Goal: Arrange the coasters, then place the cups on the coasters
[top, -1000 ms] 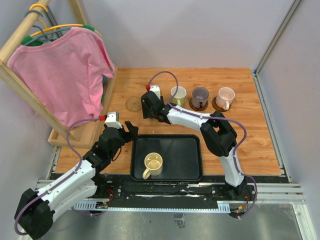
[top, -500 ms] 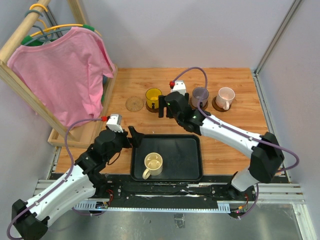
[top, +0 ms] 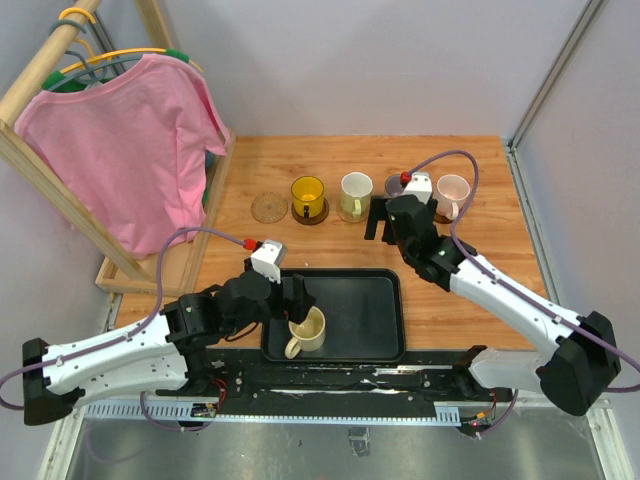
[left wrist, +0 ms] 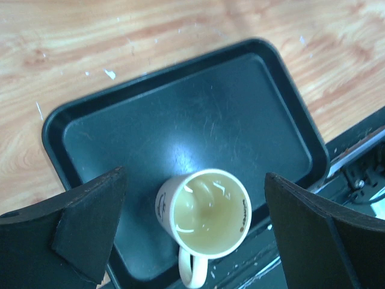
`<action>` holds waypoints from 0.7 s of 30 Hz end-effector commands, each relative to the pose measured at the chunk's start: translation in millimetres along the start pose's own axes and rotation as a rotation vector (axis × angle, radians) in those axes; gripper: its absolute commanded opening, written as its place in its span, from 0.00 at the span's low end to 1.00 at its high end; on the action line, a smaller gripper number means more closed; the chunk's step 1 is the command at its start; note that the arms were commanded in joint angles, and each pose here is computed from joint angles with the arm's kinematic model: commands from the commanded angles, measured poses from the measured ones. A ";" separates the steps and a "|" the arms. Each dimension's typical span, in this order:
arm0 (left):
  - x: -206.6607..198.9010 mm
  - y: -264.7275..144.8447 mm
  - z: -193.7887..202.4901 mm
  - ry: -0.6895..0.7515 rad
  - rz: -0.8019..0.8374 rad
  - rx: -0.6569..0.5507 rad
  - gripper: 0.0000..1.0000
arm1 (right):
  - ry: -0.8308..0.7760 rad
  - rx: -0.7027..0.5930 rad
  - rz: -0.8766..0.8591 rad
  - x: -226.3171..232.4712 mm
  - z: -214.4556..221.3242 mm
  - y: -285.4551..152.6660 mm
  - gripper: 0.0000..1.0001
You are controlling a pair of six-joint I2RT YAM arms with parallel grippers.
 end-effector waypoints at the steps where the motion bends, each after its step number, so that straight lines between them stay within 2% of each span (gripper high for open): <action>1: 3.5 -3.0 14.5 -0.002 -0.069 0.055 1.00 | -0.014 -0.040 0.050 -21.3 -2.5 -11.0 0.99; 13: -20.1 -12.4 52.6 0.038 -0.067 0.190 1.00 | 0.059 -0.226 0.092 -68.2 -8.2 -61.1 0.96; 21: -18.4 -10.8 70.3 0.007 -0.104 0.210 1.00 | 0.100 -0.288 0.090 -82.5 -7.6 -77.5 0.93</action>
Point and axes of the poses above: each gripper's point midway between its finger pads, its own y axis out along the fingers, its own x axis along the line the jaws close on, z = x × y, the point moved 6 cm from there along -y, back along the fingers, and after that the axes turned 4 degrees about y, right-handed, at the moved point
